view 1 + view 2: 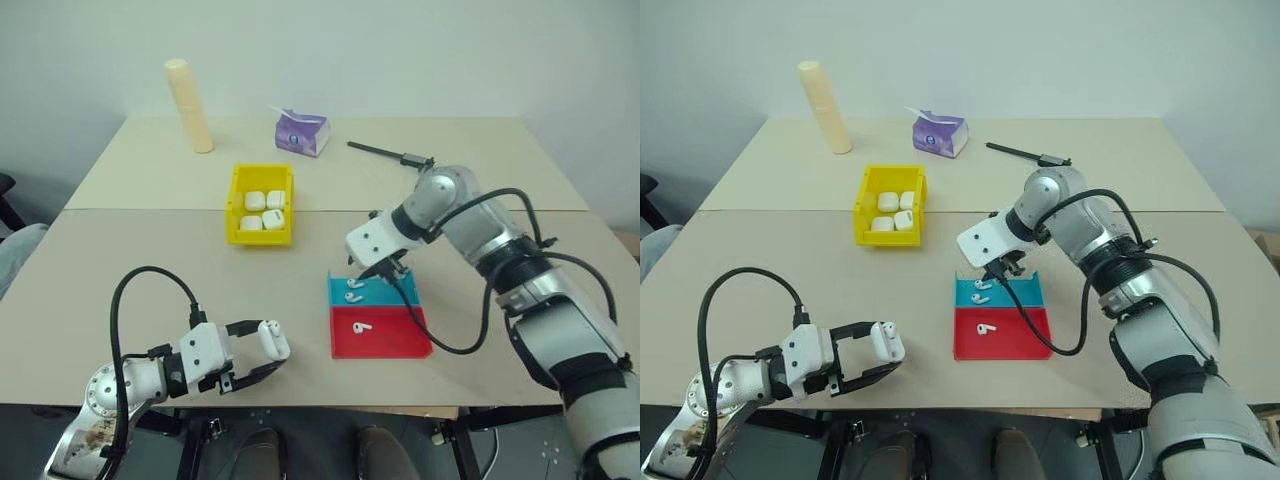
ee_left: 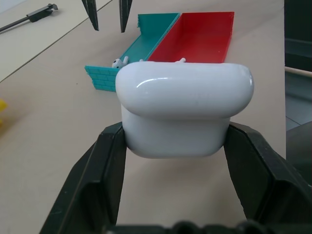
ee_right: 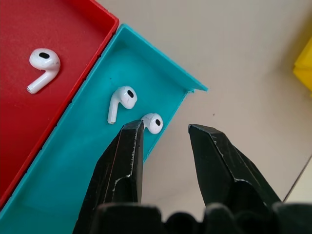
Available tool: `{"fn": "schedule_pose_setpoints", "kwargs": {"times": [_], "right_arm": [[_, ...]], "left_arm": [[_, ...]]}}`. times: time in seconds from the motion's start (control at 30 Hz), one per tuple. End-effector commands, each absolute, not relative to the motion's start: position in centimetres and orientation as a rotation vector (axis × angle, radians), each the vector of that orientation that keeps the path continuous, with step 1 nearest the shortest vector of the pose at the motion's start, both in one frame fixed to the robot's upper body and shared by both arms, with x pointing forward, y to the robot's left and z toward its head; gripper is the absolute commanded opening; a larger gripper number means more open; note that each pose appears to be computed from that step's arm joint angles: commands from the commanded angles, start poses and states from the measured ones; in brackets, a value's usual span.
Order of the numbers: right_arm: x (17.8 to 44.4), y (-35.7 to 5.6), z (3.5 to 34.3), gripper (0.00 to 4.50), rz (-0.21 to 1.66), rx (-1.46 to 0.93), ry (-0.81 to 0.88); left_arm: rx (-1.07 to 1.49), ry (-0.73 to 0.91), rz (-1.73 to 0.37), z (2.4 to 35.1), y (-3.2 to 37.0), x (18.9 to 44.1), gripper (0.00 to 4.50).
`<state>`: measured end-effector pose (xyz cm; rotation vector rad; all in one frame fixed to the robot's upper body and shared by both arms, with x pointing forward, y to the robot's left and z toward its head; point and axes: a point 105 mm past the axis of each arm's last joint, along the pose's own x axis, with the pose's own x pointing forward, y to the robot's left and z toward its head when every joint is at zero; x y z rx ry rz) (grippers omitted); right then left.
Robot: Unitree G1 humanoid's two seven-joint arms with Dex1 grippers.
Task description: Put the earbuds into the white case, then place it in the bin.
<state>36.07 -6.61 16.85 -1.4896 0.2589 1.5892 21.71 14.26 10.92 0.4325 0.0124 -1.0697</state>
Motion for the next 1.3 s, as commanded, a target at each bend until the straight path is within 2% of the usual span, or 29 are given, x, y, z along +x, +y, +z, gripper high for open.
{"fn": "schedule_pose_setpoints", "kwargs": {"times": [0.03, 0.53, 1.3], "right_arm": [[36.7, -6.1, 17.4, 1.85, 1.558, -1.542, 0.254], [37.5, -5.2, 14.1, 1.85, 1.519, -1.574, 0.353], [37.7, -6.0, 12.8, 1.85, 1.494, -1.586, 0.421]], "left_arm": [[0.456, -0.035, -1.071, 11.7, 13.7, 21.4, 2.74], [0.474, -0.038, -1.079, 11.4, 12.9, 22.1, 2.74], [0.494, -0.038, -1.093, 11.2, 12.6, 22.4, 2.74]]}}
